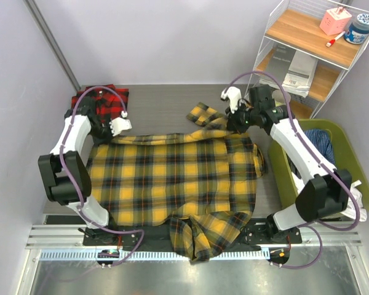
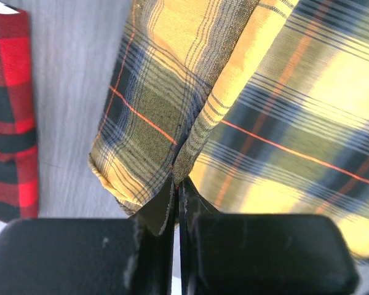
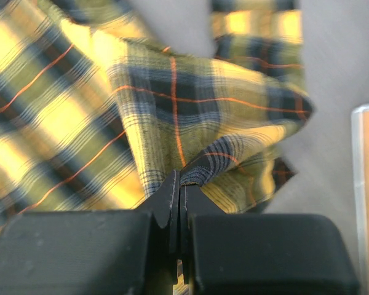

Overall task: Fold and stack the long sleeve shirts
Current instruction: Fold the shirt

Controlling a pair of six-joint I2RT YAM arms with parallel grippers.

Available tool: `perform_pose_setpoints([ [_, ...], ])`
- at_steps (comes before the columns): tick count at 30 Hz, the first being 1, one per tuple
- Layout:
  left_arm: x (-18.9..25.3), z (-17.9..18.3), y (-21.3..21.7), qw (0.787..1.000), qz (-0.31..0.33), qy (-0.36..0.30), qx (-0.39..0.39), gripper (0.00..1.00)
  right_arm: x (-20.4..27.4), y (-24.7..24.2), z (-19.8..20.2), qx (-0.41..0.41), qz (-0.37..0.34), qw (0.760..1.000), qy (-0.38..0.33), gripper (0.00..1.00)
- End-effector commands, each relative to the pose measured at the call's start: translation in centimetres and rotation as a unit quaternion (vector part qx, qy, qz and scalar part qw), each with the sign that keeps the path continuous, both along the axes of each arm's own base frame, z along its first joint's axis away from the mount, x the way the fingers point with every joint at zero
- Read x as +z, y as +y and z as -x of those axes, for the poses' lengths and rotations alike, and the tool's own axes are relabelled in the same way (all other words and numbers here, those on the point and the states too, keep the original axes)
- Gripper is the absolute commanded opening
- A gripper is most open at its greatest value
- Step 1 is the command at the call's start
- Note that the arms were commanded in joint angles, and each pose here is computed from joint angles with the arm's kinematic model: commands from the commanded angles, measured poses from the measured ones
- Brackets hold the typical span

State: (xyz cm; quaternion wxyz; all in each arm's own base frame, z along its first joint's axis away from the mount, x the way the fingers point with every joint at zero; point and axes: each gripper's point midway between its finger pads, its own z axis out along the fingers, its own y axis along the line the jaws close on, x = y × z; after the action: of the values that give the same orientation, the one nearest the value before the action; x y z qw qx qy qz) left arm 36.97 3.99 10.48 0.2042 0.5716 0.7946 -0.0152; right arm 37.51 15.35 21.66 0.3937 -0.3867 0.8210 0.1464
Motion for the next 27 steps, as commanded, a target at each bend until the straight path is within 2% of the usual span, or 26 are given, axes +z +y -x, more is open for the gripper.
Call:
perform_pose_setpoints([
  [1,1.2,3.1,0.2,1.0,-0.014,0.0,-0.016,0.0,-1.2,0.0,3.7,-0.005,-0.001,1.0,0.023,0.01],
  [7,-1.7,7.3,0.4,0.998,-0.028,0.056,-0.007,0.06,-5.3,-1.0,6.1,0.0,0.025,0.998,0.052,0.01],
  [11,-4.4,8.5,0.5,0.995,-0.024,0.094,0.029,0.08,-7.5,-1.1,6.6,0.011,0.036,0.997,0.073,0.01],
  [14,-6.2,8.8,0.5,0.992,-0.022,0.115,0.041,0.18,-8.8,-0.8,6.9,0.019,0.036,0.995,0.093,0.02],
  [17,-7.0,8.9,0.8,0.99,-0.026,0.126,0.058,0.26,-9.7,0.0,8.4,0.047,0.03,0.99,0.131,0.12],
  [19,-6.5,9.0,0.9,0.989,-0.016,0.134,0.067,0.33,-9.9,0.2,9.1,0.068,0.034,0.986,0.146,0.21],
  [22,-4.4,8.1,1.2,0.988,0.012,0.129,0.087,0.38,-10.1,0.5,12.0,0.114,0.044,0.974,0.189,0.3],
  [27,-0.6,4.6,1.1,0.985,0.062,0.097,0.131,0.44,-7.8,0.4,10.6,0.106,0.035,0.975,0.192,0.36],
])
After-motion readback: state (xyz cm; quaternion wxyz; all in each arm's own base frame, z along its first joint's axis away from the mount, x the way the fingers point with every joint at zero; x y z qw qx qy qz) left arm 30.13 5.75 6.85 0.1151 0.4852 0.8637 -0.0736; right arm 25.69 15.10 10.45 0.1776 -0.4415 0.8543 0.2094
